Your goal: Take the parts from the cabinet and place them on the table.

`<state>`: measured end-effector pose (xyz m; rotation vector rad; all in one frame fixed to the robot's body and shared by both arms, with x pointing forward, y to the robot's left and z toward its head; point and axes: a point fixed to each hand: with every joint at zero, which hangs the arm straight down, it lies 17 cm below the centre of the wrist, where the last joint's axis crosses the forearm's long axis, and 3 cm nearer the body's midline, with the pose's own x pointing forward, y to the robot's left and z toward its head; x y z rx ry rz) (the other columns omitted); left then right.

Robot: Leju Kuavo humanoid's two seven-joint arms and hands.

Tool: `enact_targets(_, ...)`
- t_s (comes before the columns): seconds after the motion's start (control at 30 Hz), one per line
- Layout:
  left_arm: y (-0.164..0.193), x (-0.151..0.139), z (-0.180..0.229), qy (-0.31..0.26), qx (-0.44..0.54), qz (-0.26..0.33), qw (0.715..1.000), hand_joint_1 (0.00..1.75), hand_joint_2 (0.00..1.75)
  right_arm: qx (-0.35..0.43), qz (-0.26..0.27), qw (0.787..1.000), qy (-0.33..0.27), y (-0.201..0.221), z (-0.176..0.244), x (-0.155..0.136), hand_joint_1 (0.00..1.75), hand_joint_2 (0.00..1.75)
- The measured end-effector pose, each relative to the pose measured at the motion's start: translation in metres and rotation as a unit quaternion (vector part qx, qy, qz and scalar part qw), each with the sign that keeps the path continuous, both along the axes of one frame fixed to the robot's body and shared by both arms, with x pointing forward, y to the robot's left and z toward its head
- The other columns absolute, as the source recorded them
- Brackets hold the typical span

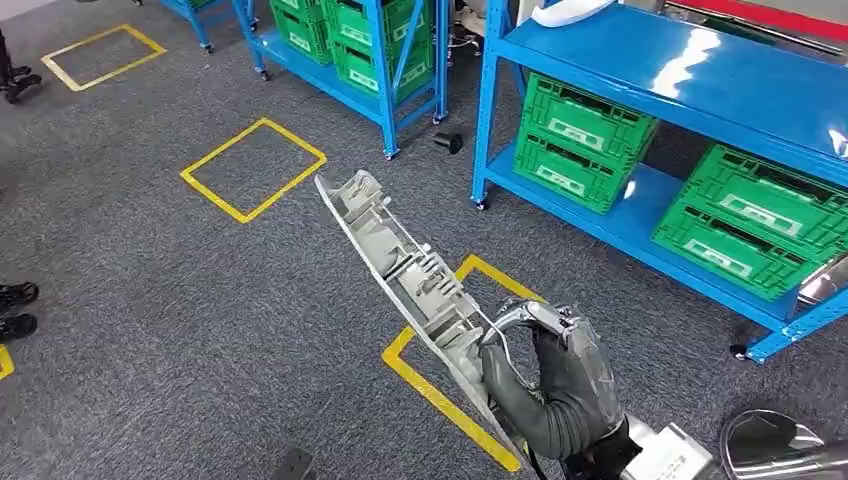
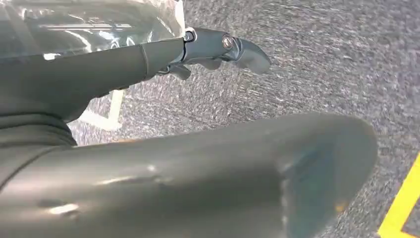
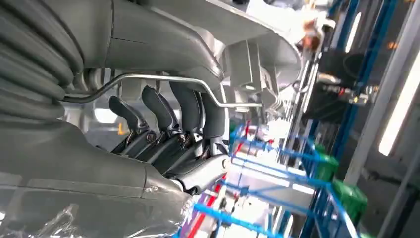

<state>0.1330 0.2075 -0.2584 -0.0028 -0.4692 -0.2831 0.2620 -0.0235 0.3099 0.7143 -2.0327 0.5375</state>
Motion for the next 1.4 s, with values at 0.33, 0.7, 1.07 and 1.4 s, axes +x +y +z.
enact_targets(0.33, 0.0006, -0.0029, -0.0006, 0.0, -0.001, 0.001, 1.0, 0.0, 1.75, -0.002, 0.002, 1.0, -0.004, 0.0009, 0.0003, -0.0015, 1.75, 1.75)
enact_targets(0.7, 0.0002, 0.0014, 0.0003, -0.002, 0.0, 0.0, 1.0, 0.0, 1.75, -0.002, 0.001, 1.0, -0.006, 0.0004, -0.0015, -0.003, 1.75, 1.75)
enact_targets(1.07, 0.004, -0.0018, -0.0011, 0.001, 0.006, -0.002, 1.0, 0.0, 1.75, 0.001, -0.007, 1.0, -0.001, -0.0018, -0.0034, -0.002, 1.75, 1.75)
enact_targets(1.4, 0.0061, -0.0039, -0.0019, 0.001, 0.01, -0.008, 1.0, 0.0, 1.75, -0.001, -0.018, 1.0, -0.005, -0.0044, -0.003, -0.0006, 1.75, 1.75)
